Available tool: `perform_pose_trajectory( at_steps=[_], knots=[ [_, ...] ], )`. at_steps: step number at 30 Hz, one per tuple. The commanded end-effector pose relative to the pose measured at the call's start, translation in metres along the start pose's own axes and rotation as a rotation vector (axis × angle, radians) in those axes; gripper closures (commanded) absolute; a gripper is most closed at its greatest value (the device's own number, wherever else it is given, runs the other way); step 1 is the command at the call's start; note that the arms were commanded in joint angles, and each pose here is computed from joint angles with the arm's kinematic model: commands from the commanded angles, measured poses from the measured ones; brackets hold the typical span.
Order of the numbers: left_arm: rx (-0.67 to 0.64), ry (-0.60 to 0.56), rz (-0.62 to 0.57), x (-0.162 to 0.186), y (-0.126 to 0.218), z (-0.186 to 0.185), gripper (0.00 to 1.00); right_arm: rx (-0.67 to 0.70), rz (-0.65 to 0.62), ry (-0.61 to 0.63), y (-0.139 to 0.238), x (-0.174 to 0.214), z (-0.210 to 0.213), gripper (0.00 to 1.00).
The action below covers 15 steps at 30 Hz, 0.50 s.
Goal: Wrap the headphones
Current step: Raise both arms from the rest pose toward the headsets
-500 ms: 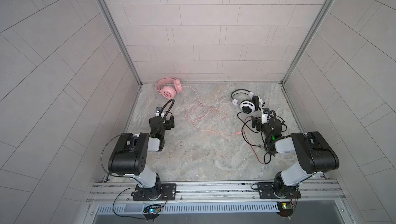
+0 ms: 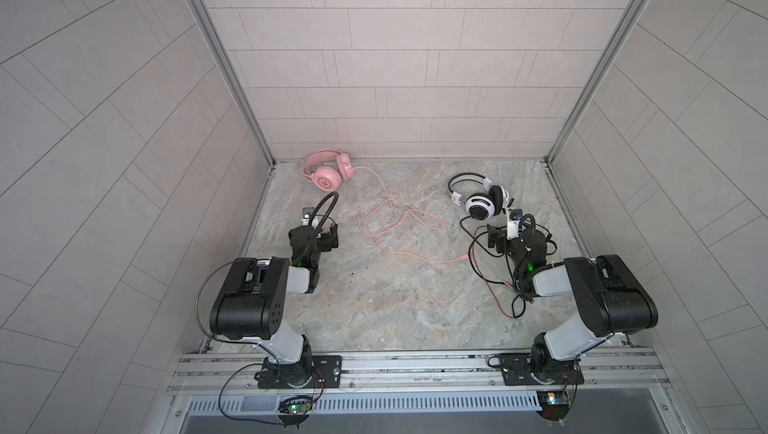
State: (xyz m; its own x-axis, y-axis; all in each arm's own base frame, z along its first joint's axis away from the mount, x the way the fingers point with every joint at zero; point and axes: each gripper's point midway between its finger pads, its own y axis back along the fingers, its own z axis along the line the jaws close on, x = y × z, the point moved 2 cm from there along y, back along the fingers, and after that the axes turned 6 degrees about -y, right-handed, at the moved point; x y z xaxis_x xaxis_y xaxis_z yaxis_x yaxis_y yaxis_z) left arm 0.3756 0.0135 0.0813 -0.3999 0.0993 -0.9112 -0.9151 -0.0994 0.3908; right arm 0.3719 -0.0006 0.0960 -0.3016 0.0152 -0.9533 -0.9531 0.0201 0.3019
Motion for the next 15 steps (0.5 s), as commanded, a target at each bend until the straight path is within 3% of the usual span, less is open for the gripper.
perform_pose_trajectory(
  at_steps=[1, 15],
  knots=[
    [-0.007, 0.01, -0.036, -0.0118, -0.001, 0.0032, 0.0, -0.005, -0.011, 0.013, -0.0001, -0.0021, 0.0002, 0.01],
    [-0.007, 0.01, -0.038, -0.0122, -0.0011, 0.0032, 0.0, -0.012, -0.004, 0.013, -0.0011, -0.0018, 0.0008, 0.01]
  ],
)
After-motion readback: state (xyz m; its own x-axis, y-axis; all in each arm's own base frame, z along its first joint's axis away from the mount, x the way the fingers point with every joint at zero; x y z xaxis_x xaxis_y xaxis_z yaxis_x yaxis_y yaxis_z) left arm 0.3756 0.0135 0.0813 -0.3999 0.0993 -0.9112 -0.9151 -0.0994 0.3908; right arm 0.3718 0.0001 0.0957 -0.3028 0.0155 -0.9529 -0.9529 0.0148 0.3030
